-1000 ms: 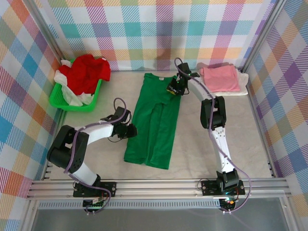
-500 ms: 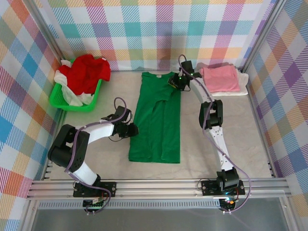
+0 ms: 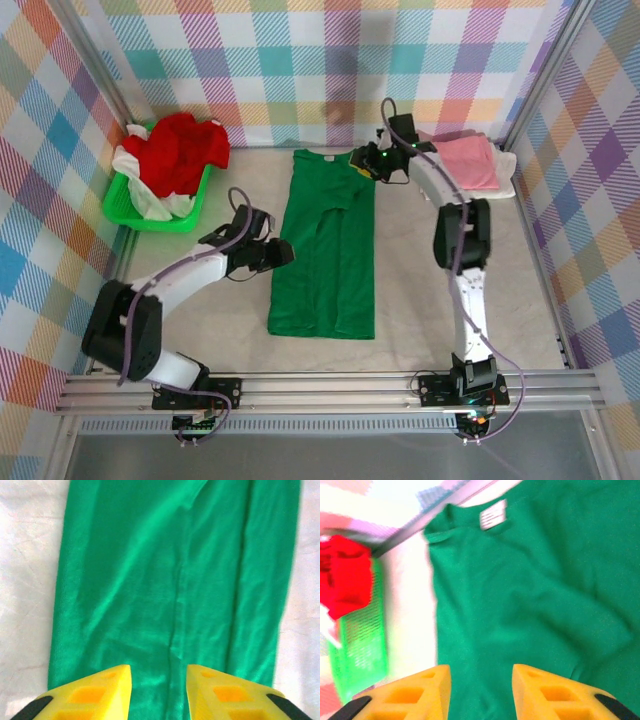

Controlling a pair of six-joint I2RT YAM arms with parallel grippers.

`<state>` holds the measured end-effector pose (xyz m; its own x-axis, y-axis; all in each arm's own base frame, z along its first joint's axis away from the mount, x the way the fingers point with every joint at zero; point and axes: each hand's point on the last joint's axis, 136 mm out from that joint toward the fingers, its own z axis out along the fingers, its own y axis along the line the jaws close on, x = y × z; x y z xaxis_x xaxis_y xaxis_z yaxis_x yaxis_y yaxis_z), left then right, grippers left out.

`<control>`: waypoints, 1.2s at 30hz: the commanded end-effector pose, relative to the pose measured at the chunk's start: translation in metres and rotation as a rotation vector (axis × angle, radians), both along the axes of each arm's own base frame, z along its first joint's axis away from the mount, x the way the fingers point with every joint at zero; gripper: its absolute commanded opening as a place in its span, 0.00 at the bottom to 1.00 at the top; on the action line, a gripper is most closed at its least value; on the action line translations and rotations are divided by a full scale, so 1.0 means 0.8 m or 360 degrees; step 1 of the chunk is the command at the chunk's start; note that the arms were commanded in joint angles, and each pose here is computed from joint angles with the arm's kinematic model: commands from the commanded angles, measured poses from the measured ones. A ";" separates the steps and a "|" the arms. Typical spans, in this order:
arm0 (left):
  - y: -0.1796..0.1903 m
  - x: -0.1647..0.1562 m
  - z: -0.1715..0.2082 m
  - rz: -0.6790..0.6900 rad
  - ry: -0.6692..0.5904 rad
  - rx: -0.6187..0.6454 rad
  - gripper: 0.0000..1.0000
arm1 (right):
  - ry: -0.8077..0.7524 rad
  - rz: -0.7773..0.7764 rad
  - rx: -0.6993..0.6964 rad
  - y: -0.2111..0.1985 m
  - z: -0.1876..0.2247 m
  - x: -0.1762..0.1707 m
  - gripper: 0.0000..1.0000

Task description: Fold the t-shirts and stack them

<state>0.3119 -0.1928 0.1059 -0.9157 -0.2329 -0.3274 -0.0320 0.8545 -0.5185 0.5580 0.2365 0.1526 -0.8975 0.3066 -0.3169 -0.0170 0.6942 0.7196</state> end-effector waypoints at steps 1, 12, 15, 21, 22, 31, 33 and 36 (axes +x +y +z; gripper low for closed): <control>0.025 -0.042 -0.002 0.0085 0.0183 0.0010 0.40 | -0.0267 0.0145 0.0024 0.023 0.074 -0.084 0.41; 0.028 -0.164 -0.077 -0.0116 0.0636 0.0069 0.44 | -0.0033 0.0288 -0.0014 -0.001 -0.069 -0.356 0.43; 0.030 -0.172 -0.088 -0.0100 0.0677 0.0087 0.44 | -0.0037 0.0298 -0.0075 -0.009 -0.082 -0.382 0.43; 0.032 -0.184 -0.102 -0.0110 0.0719 0.0190 0.44 | -0.0008 0.0326 -0.0111 -0.014 -0.102 -0.395 0.44; 0.034 -0.184 -0.102 -0.0106 0.0716 0.0203 0.45 | 0.0001 0.0332 -0.0109 -0.013 -0.105 -0.395 0.44; 0.047 -0.195 -0.101 -0.0097 0.0735 0.0316 0.45 | 0.0006 0.0330 -0.0094 -0.011 -0.113 -0.393 0.44; 0.054 -0.193 -0.095 -0.0080 0.0718 0.0356 0.45 | -0.0008 0.0333 -0.0095 -0.011 -0.112 -0.393 0.43; 0.055 -0.183 -0.089 -0.0055 0.0667 0.0376 0.47 | -0.0014 0.0330 -0.0105 -0.011 -0.113 -0.392 0.43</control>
<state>0.1619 -0.1545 0.0249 -0.9862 -0.1537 0.0616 -0.1651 0.9418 -0.2928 0.2431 0.2261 0.0619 -0.9437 0.0988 -0.3158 -0.1499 0.7233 0.6740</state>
